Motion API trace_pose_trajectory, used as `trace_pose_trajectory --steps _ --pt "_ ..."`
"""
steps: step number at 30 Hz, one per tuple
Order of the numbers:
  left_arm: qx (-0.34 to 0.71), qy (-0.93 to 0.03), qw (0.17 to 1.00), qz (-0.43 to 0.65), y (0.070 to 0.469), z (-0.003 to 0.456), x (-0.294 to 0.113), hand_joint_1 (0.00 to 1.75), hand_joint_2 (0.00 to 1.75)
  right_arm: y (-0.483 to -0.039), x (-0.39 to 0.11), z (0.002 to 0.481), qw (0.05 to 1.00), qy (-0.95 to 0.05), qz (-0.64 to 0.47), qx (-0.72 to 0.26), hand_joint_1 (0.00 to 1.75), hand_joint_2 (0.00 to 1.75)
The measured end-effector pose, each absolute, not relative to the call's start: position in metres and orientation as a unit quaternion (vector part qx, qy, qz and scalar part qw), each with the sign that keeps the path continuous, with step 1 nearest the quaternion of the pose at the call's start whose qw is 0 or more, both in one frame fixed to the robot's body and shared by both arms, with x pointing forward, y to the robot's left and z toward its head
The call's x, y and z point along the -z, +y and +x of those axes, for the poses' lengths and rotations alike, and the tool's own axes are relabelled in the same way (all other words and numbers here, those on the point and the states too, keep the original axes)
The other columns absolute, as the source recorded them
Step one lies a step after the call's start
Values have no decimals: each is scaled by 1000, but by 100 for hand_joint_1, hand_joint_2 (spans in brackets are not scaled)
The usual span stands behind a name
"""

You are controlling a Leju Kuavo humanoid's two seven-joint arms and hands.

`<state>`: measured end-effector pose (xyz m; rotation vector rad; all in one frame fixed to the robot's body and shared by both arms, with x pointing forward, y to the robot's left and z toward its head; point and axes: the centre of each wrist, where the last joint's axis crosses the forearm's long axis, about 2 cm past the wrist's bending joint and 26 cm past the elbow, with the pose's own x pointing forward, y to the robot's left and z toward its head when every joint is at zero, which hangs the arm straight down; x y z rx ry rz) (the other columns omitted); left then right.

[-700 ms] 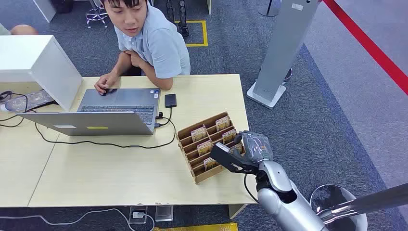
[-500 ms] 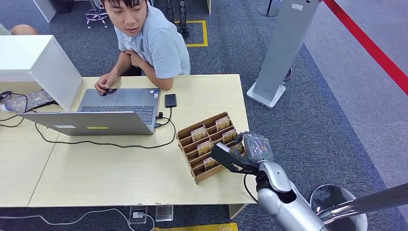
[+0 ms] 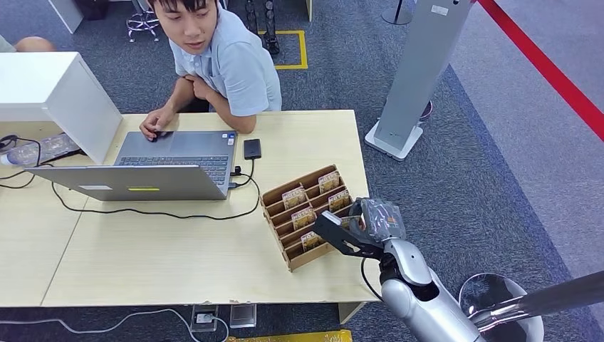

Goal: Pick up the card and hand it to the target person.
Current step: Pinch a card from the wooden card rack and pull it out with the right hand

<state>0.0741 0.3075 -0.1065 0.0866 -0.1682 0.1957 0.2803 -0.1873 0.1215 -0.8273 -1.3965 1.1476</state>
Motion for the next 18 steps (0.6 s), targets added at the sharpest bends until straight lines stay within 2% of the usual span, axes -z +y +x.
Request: trace_pose_trajectory --steps 3,18 --pt "-98 -84 991 43 307 74 106 0 0 -187 -121 280 546 -588 -349 -484 175 175" --pt "-101 -90 990 44 308 74 107 0 0 -187 -121 280 546 -590 -347 -482 175 175"
